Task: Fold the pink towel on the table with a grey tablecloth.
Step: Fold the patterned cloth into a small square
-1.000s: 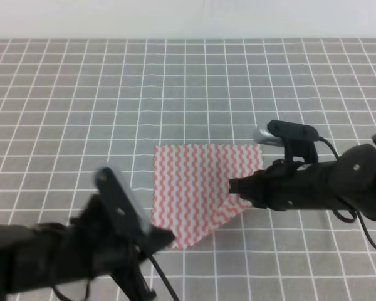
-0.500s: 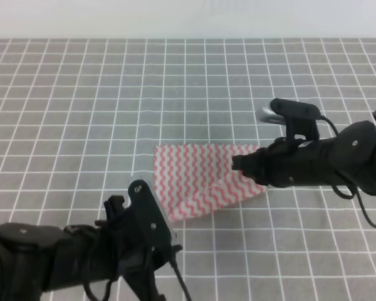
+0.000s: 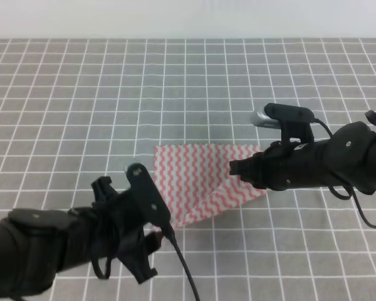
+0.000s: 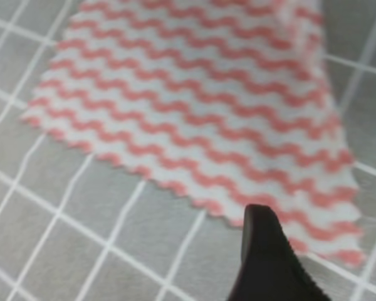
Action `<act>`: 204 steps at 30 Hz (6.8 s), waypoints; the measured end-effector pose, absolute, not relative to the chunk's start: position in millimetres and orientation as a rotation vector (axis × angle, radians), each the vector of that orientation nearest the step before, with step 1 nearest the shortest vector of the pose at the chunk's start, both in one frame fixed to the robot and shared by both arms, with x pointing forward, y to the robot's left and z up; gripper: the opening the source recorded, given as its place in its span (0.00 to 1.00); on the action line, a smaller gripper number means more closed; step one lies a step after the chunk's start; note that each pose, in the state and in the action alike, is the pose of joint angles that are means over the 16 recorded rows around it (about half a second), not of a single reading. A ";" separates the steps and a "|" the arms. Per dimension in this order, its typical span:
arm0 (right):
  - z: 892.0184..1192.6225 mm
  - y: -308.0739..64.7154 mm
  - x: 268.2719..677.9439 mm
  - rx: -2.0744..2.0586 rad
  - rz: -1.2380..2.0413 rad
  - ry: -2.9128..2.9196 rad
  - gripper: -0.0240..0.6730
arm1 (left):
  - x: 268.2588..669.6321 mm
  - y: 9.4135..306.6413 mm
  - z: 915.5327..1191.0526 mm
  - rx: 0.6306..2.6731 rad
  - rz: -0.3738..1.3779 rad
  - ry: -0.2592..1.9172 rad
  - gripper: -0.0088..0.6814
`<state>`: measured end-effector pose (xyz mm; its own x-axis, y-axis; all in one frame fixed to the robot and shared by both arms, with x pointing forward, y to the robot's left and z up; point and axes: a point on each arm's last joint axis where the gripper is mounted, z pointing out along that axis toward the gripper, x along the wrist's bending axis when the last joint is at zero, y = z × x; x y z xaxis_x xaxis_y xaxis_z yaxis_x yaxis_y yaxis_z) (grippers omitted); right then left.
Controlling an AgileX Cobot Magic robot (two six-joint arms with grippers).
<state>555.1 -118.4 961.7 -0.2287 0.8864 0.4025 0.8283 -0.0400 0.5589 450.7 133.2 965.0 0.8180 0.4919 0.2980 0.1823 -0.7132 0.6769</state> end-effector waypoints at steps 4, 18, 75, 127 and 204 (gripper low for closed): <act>961.7 -118.3 554.9 1.895 1.127 2.127 0.01 | 455.3 135.4 967.7 2.307 0.588 0.509 0.53; 961.4 -118.2 554.5 1.888 1.122 2.139 0.01 | 459.9 129.0 957.7 2.285 0.463 0.319 0.53; 965.1 -124.7 561.3 1.882 1.129 2.103 0.01 | 512.3 119.5 954.1 2.285 0.597 0.749 0.01; 947.8 -143.0 609.2 1.990 1.095 2.059 0.01 | 568.1 105.9 938.6 2.248 0.662 0.919 0.01; 940.7 -139.7 617.8 1.999 1.090 2.064 0.01 | 578.7 104.4 992.8 2.058 0.671 0.864 0.23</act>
